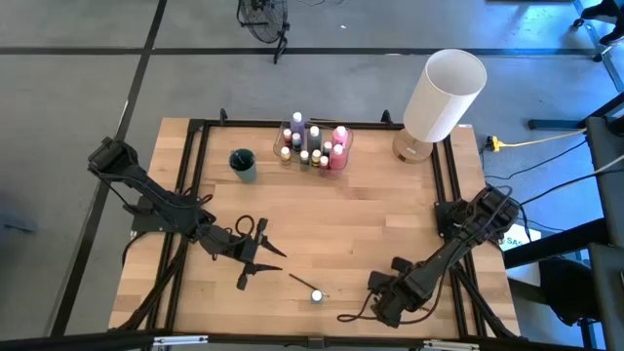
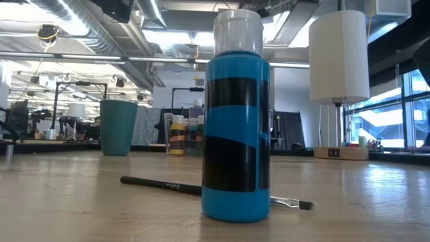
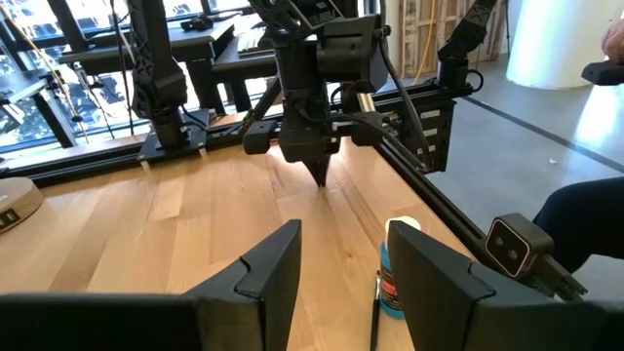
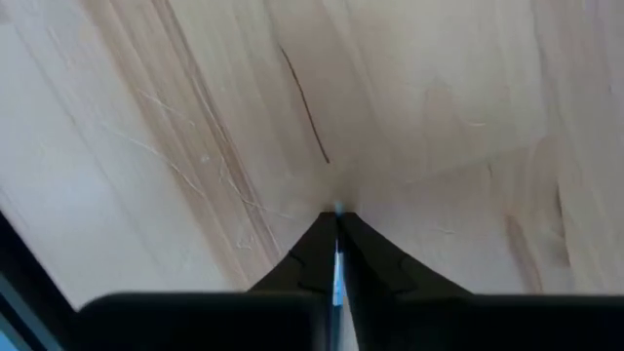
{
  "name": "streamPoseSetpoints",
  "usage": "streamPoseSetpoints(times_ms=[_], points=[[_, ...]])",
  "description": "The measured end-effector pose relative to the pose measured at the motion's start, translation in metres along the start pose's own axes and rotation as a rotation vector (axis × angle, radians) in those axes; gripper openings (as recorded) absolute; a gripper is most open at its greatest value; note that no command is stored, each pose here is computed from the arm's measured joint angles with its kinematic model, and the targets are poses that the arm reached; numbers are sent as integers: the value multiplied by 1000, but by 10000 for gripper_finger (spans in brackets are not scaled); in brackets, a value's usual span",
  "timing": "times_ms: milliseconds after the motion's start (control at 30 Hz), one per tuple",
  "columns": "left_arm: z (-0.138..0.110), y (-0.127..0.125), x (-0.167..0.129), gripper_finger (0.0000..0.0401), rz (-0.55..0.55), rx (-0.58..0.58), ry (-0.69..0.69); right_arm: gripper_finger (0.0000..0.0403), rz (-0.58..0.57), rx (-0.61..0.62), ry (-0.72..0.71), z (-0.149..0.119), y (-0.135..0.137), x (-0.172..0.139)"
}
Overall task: Pick & Place Paint Supplies
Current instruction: Put the silver paint brush into the green cup
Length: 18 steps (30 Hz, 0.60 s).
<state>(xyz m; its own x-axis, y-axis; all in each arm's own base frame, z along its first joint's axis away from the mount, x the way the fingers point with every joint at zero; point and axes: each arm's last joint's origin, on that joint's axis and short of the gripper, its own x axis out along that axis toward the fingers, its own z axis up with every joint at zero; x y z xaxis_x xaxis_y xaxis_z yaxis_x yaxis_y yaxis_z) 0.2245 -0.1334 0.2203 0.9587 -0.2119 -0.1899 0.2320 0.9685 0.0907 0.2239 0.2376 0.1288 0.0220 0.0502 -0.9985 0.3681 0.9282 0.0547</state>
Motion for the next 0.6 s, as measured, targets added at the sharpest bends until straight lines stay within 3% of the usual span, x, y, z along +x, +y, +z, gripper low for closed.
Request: streamPoseSetpoints(times_ms=[333,500,600], points=[[0,0,0,150,-1,0,0,1,-46,77,-46,6,9,-15],[0,0,0,150,-7,1,0,1,-97,31,-151,24,24,-73],[0,0,0,150,-7,1,-1,0,-74,-23,-343,36,38,-117]])
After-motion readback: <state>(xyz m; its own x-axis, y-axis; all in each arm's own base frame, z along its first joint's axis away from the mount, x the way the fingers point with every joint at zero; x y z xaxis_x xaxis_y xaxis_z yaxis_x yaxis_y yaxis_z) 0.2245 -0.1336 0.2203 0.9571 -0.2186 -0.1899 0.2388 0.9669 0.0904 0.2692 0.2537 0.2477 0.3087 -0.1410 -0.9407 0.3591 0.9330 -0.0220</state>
